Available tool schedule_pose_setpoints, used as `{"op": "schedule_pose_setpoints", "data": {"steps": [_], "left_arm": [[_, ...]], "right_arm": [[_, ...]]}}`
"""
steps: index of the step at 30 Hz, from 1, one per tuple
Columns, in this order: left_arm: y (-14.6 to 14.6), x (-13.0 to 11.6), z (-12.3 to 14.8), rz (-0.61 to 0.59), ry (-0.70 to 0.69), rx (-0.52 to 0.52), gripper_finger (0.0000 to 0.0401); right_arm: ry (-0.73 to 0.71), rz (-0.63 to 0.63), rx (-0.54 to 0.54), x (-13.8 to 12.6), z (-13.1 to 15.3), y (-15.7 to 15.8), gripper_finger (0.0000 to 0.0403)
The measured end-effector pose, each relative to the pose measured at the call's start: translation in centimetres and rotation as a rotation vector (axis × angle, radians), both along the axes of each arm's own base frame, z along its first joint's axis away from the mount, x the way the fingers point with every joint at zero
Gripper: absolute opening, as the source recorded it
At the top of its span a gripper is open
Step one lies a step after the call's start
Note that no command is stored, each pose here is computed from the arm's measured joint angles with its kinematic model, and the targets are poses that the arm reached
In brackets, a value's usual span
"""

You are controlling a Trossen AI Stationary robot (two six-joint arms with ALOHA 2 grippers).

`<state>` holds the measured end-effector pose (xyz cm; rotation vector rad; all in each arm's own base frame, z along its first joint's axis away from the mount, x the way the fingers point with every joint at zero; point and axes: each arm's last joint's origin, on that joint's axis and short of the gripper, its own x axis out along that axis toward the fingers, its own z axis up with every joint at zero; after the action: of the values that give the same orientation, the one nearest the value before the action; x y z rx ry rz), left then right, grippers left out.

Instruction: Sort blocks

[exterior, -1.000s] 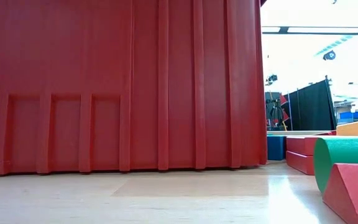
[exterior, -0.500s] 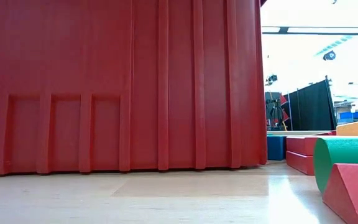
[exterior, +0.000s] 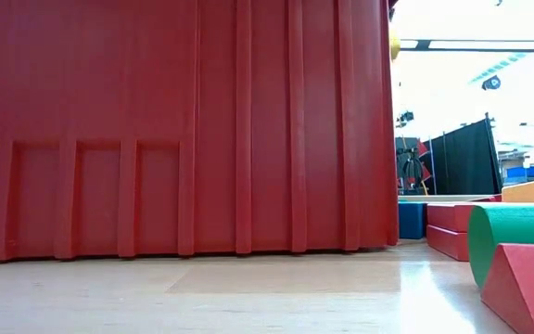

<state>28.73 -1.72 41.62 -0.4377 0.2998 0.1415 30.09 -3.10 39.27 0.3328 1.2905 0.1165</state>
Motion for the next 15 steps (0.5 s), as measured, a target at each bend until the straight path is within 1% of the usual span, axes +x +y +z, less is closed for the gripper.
{"op": "schedule_pose_setpoints", "data": {"steps": [5, 12, 13, 15], "left_arm": [[0.0, 0.0, -0.1, 0.000, 0.007, 0.000, 0.0390], [0.0, -0.1, -0.4, 0.001, 0.042, 0.000, 0.0390], [0.0, -0.1, -0.4, 0.001, 0.047, 0.000, 0.0390], [0.0, -0.2, -0.5, 0.001, 0.057, 0.000, 0.0390]], "right_arm": [[0.101, -0.023, -0.041, 0.3, -3.1, -0.4, 0.0113], [0.116, -0.106, -0.029, 0.0, -5.5, -1.4, 0.0113], [0.126, -0.112, -0.028, -0.1, -5.8, -1.5, 0.0115], [0.131, -0.116, -0.026, -0.3, -5.9, -1.5, 0.0141]]}}
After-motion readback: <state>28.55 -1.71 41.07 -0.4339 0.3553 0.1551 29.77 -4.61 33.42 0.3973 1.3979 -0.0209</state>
